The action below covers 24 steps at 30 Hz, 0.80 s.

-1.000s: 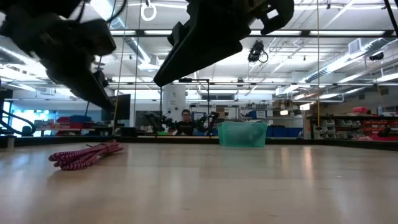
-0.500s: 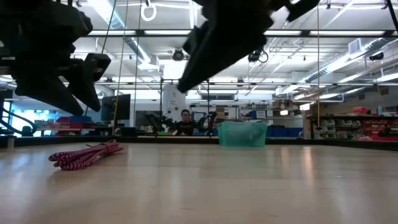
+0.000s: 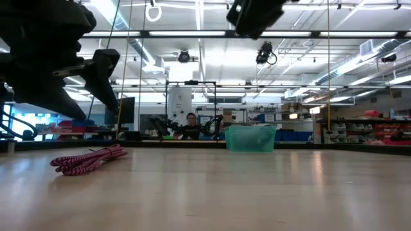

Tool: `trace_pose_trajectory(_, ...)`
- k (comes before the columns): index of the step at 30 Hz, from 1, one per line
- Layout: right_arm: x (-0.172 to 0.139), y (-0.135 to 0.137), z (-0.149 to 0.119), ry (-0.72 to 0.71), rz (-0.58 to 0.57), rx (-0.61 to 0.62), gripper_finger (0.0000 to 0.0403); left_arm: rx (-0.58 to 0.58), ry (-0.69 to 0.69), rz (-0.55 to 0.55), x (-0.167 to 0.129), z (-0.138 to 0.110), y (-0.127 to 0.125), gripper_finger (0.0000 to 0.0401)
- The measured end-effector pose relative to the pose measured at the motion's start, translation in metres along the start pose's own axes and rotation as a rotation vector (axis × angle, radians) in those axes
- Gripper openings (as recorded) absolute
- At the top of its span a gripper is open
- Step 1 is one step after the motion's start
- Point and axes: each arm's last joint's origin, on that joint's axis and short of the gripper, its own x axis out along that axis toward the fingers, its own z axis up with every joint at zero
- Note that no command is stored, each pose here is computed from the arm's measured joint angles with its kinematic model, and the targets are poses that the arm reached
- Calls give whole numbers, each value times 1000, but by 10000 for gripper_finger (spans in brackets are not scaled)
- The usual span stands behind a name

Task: Pick and place USB-C Cables
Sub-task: Put the pink charger cable into the green bin

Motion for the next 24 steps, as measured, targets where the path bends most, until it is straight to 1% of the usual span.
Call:
trace_pose_trajectory(5, -27, 7, 5, -72, 20, -14, 107, 140, 62, -24, 17, 13, -4, 256)
trace_pose_trajectory(8, -39, 12, 6, -104, 32, -7, 107, 226, 137, -43, 29, 20, -5, 251)
trace_pose_trajectory(10, -43, 16, 6, -113, 40, -6, 107, 257, 192, -56, 36, 21, -4, 248)
trace_pose_trajectory(13, -46, 23, 3, -103, 51, -24, 107, 271, 262, -84, 43, 21, -2, 245)
trace_pose_trajectory(19, -46, 33, 1, -100, 66, -64, 107, 307, 310, -105, 56, 21, 0, 231)
trace_pose_trajectory(21, -45, 32, 1, -97, 65, -63, 107, 297, 327, -103, 63, 21, 4, 219)
trace_pose_trajectory(24, -44, 32, 1, -100, 55, -47, 107, 294, 371, -118, 72, 20, 8, 190)
